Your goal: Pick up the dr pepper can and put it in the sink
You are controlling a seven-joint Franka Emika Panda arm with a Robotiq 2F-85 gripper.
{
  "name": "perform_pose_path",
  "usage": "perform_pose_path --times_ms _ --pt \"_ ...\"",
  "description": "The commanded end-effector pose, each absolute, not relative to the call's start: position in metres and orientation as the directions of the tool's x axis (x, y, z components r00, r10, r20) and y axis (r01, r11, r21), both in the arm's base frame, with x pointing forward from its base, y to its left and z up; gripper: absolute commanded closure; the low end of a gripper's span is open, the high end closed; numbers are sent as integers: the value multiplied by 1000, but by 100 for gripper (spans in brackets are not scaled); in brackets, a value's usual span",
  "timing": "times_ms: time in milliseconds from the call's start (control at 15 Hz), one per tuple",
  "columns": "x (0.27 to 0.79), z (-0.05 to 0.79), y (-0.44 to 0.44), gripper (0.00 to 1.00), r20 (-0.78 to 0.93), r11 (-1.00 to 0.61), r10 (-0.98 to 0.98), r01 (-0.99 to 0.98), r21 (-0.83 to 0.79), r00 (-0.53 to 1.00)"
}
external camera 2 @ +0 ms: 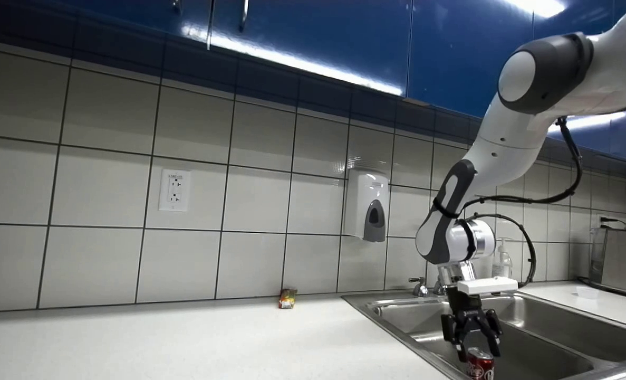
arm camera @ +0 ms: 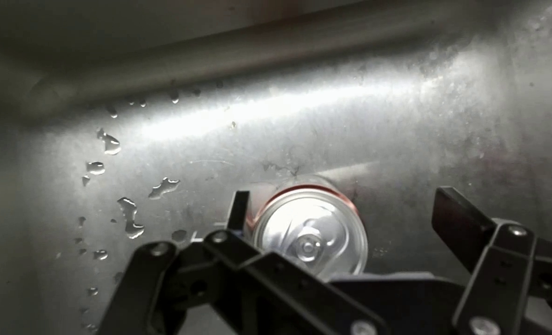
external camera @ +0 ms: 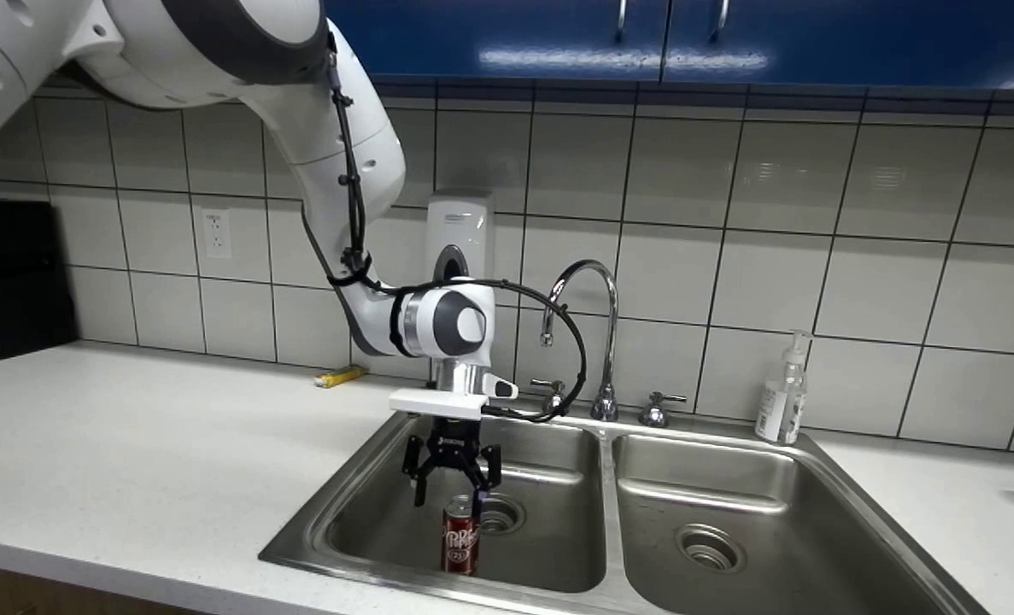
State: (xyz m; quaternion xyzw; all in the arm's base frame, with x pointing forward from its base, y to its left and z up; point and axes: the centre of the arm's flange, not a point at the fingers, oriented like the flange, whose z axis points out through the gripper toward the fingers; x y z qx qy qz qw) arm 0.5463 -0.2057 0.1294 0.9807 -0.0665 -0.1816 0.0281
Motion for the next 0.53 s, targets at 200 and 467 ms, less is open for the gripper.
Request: perform_pose_path --times_ms 200,467 --pt "512 237 -154 0 -377 -994 -70 -34 101 924" --pt "498 269 -113 0 -311 -991 -66 -25 132 948"
